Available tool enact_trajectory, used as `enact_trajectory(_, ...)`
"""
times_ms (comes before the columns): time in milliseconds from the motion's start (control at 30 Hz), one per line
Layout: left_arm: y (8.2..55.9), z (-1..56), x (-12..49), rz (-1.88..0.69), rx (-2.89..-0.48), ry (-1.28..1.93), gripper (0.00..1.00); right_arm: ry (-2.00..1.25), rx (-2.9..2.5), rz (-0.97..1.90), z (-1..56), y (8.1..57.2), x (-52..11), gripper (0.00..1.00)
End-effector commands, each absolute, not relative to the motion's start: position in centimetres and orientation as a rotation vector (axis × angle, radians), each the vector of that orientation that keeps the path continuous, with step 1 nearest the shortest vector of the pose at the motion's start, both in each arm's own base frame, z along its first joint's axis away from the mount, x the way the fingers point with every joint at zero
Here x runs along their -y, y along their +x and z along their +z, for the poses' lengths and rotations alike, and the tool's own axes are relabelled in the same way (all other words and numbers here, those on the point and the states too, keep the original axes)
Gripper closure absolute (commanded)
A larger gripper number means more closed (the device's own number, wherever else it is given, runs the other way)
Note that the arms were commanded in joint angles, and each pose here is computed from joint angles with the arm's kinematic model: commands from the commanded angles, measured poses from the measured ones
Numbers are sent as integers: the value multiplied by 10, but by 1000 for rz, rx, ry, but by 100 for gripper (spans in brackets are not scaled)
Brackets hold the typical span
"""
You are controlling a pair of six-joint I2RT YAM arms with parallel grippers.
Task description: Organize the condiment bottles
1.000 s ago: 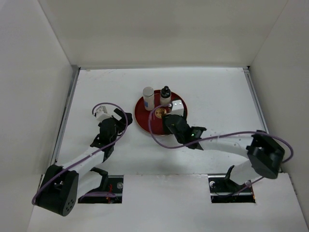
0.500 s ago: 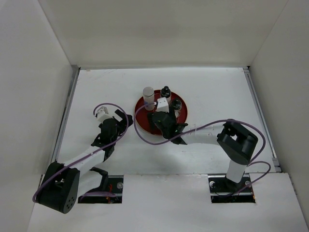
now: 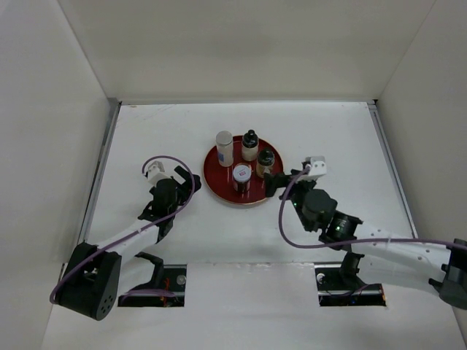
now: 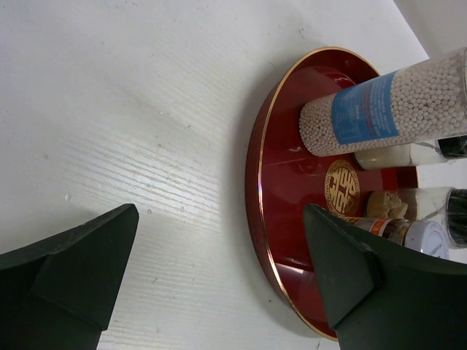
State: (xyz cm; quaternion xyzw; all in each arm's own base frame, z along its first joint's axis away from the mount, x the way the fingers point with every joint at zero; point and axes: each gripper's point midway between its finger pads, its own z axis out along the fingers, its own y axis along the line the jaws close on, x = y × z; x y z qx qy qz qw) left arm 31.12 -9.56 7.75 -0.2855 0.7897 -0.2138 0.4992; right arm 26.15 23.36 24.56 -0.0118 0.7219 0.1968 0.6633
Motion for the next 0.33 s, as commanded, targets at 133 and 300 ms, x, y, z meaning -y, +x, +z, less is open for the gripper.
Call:
enact_trajectory(133,322,108,101,-564,-1818,-656,0,178,-1651,342,192,272,-165,0)
enact_trajectory(300,322,109,101,-560,-1820,-655,0,227,-1668,311,180,282,-147,0)
